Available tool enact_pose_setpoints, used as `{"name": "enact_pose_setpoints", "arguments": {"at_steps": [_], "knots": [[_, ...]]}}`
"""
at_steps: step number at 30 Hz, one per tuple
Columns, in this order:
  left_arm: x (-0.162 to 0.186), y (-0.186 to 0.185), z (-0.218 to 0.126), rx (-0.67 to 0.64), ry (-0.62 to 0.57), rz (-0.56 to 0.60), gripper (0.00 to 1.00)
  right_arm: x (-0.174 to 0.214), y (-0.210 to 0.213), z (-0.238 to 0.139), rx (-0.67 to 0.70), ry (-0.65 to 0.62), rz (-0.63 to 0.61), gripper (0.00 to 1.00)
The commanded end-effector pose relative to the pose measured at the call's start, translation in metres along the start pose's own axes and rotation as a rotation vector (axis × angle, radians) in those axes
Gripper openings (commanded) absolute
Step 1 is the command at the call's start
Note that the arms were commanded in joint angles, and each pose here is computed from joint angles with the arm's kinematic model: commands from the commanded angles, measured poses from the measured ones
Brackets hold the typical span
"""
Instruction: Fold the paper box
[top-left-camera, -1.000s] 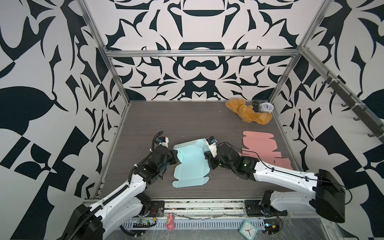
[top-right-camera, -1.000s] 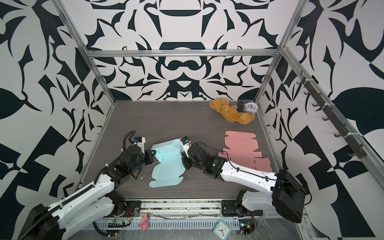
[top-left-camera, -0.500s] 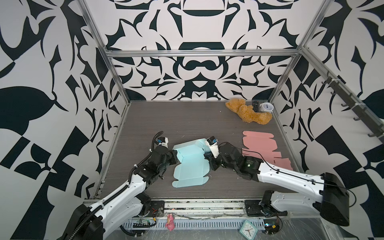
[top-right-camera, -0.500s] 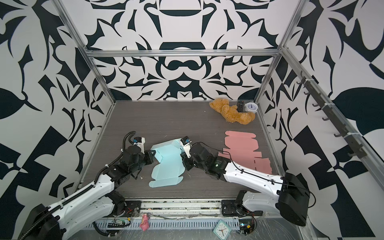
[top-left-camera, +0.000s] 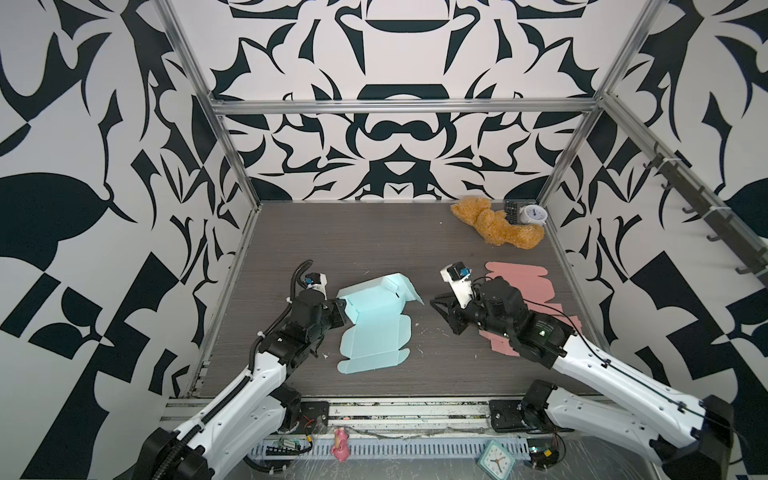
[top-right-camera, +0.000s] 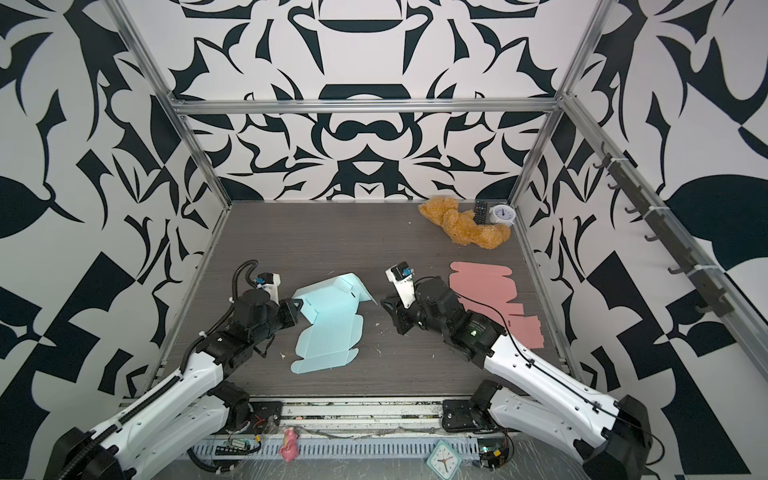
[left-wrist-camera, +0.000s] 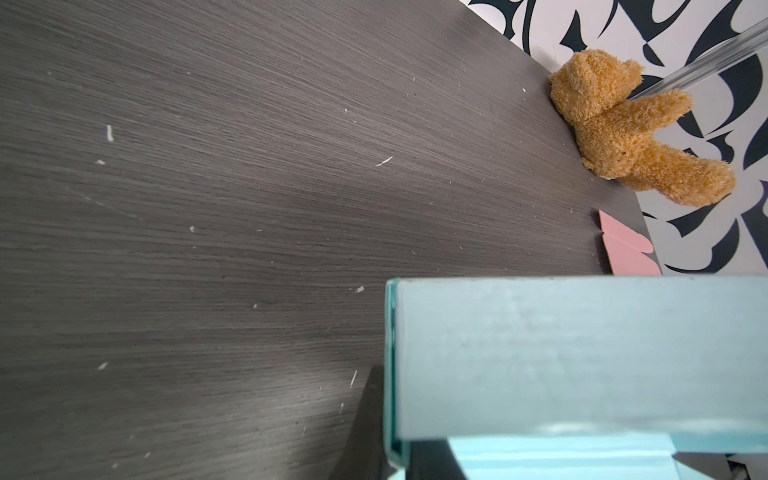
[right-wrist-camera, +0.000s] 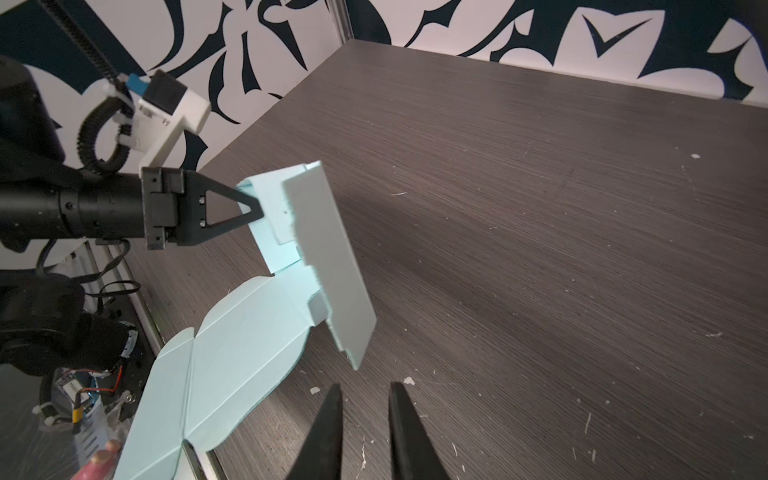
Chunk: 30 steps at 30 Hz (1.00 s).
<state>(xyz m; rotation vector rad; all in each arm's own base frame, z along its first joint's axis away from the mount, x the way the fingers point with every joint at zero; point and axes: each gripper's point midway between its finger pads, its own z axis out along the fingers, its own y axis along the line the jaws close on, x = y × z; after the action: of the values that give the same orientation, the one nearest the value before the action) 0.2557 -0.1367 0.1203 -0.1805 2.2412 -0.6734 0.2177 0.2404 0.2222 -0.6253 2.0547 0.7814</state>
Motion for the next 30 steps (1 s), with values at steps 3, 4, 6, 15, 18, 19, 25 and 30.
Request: {"name": "enact_pose_setpoints", "arguments": {"at_steps": [3, 4, 6, 15, 18, 19, 25, 30], "knots": [[0.010, 0.006, -0.003, -0.001, 0.063, 0.031, 0.00, -0.009, 0.011, 0.005, -0.132, -0.029, 0.048, 0.23], [0.011, 0.007, -0.003, 0.001, 0.073, 0.032, 0.00, -0.007, 0.009, 0.011, -0.149, -0.022, 0.057, 0.23], [0.013, 0.004, -0.003, 0.030, 0.086, 0.034, 0.00, -0.002, 0.012, 0.022, -0.196, 0.003, 0.043, 0.24], [0.014, -0.005, -0.001, 0.077, 0.106, 0.051, 0.00, 0.006, 0.028, 0.032, -0.321, 0.017, -0.056, 0.30], [0.016, -0.008, 0.001, 0.090, 0.123, 0.054, 0.00, 0.006, 0.031, 0.035, -0.351, 0.017, -0.060, 0.30], [0.016, -0.009, 0.001, 0.093, 0.127, 0.053, 0.00, 0.006, 0.032, 0.036, -0.359, 0.016, -0.061, 0.30], [0.018, -0.012, 0.003, 0.107, 0.140, 0.055, 0.00, 0.011, 0.036, 0.046, -0.405, 0.049, -0.044, 0.30], [0.018, -0.013, 0.003, 0.116, 0.142, 0.056, 0.00, 0.012, 0.039, 0.053, -0.434, 0.069, -0.038, 0.31]]}}
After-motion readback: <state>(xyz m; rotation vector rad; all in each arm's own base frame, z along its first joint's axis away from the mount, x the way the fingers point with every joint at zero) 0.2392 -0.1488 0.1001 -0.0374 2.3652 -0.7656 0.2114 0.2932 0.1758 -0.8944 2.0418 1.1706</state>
